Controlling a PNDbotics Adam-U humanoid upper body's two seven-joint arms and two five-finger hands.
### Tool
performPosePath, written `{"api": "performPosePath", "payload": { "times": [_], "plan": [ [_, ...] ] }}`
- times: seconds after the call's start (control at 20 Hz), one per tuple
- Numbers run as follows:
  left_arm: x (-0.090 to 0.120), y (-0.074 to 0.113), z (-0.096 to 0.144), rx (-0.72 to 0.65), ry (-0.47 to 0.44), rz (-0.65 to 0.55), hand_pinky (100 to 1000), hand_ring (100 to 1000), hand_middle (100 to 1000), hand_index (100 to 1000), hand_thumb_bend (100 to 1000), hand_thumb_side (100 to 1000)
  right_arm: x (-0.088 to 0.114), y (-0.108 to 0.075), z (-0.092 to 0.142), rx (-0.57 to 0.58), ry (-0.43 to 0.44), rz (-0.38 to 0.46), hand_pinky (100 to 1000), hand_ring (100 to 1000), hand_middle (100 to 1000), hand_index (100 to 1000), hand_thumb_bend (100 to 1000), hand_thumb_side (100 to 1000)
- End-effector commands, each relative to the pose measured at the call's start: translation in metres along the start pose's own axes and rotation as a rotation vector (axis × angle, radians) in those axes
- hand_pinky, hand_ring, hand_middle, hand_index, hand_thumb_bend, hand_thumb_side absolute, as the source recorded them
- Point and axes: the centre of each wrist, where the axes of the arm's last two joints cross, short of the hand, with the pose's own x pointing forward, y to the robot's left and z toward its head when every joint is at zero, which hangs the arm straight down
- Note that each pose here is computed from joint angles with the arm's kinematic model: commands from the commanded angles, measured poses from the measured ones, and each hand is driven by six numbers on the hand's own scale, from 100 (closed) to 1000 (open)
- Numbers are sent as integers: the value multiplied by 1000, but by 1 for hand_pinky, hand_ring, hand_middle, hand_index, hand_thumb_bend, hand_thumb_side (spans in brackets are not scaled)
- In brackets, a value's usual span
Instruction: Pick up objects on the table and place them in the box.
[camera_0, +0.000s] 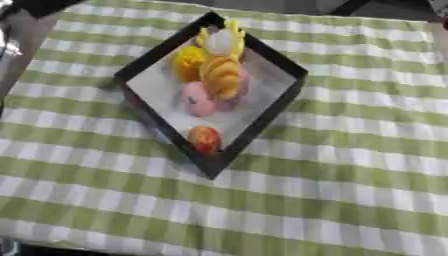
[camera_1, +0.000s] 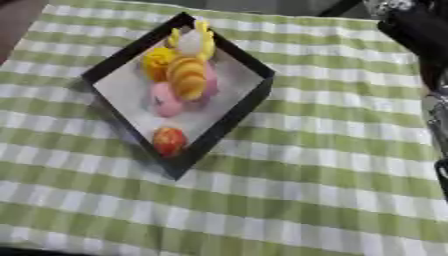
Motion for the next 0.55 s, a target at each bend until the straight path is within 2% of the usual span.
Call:
{"api": "performPosePath", "payload": {
  "times": [0.05,0.25,0.3,0.4,0.55],
  "plan": [
    [-3,18,11,139,-9,101,810,743,711,906,377,720,10,-5,-2,-3,-40,19,894,757,696,786,424,316],
    [-30,12,31,278,50,251,821,752,738,933,445,794,9,-5,-1,-10,-39,20,895,757,696,786,425,315],
    [-38,10,37,317,72,288,821,751,739,933,470,861,9,-6,-1,-13,-38,21,895,756,696,786,425,314],
    [-53,3,47,374,122,344,819,750,736,929,479,899,8,-6,-1,-18,-38,22,894,756,695,786,424,313],
    [-69,-6,60,422,189,384,819,748,734,931,482,905,7,-6,0,-25,-34,25,894,755,695,785,424,313]
  ]
}}
